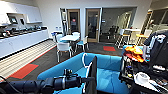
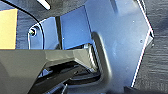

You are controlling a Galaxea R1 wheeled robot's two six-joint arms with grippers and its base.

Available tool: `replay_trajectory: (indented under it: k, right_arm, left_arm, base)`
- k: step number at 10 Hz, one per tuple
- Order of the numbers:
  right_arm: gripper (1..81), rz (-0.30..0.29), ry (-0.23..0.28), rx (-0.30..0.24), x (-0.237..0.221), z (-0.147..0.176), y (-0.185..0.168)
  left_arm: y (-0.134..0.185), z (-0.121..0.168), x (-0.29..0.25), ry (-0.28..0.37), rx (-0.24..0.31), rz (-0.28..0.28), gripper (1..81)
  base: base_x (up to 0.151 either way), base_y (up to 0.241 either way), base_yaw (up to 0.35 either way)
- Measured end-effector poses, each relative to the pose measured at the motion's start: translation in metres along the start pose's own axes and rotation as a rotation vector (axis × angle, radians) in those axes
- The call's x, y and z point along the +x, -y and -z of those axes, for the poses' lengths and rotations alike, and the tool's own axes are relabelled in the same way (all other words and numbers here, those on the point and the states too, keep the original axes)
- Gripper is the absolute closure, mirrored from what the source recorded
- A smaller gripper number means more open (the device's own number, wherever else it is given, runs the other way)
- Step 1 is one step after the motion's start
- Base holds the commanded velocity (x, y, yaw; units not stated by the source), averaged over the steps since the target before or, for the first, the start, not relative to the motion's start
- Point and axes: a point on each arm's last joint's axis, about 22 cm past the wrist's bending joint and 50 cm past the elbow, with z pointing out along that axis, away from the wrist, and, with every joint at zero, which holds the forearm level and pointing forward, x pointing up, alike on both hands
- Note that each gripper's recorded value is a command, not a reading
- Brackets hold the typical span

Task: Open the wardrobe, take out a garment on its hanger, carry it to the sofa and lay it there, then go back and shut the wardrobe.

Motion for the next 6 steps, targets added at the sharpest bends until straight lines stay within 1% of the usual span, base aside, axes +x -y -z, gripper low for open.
replay_trajectory:
  k: [2, 3, 4, 6]
  right_arm:
    - [1.0, -0.001, 0.0, 0.0, -0.0004, 0.0, 0.0]
    - [1.0, 0.0, 0.0, 0.0, 0.0, -0.0001, 0.0003]
    - [1.0, -0.001, 0.001, 0.0, -0.0005, 0.0, 0.0003]
    - [1.0, -0.002, 0.002, 0.0, -0.002, 0.0001, 0.0002]
  left_arm:
    - [0.0, 0.0003, 0.0, 0.0, 0.0, 0.0, 81.1]
    - [0.0, 0.0001, -0.0001, 0.0, 0.0, 0.0, 81.1]
    - [-0.0001, 0.0, -0.0001, 0.0, 0.0, 0.001, 81.1]
    - [-0.0001, 0.0002, -0.0002, 0.001, 0.001, 0.001, 81.1]
  base:
    - [0.0, 0.0, -0.27]
    - [0.0, 0.0, -0.205]
    - [0.0, -0.069, 0.0]
    - [0.0, 0.0, 0.0]
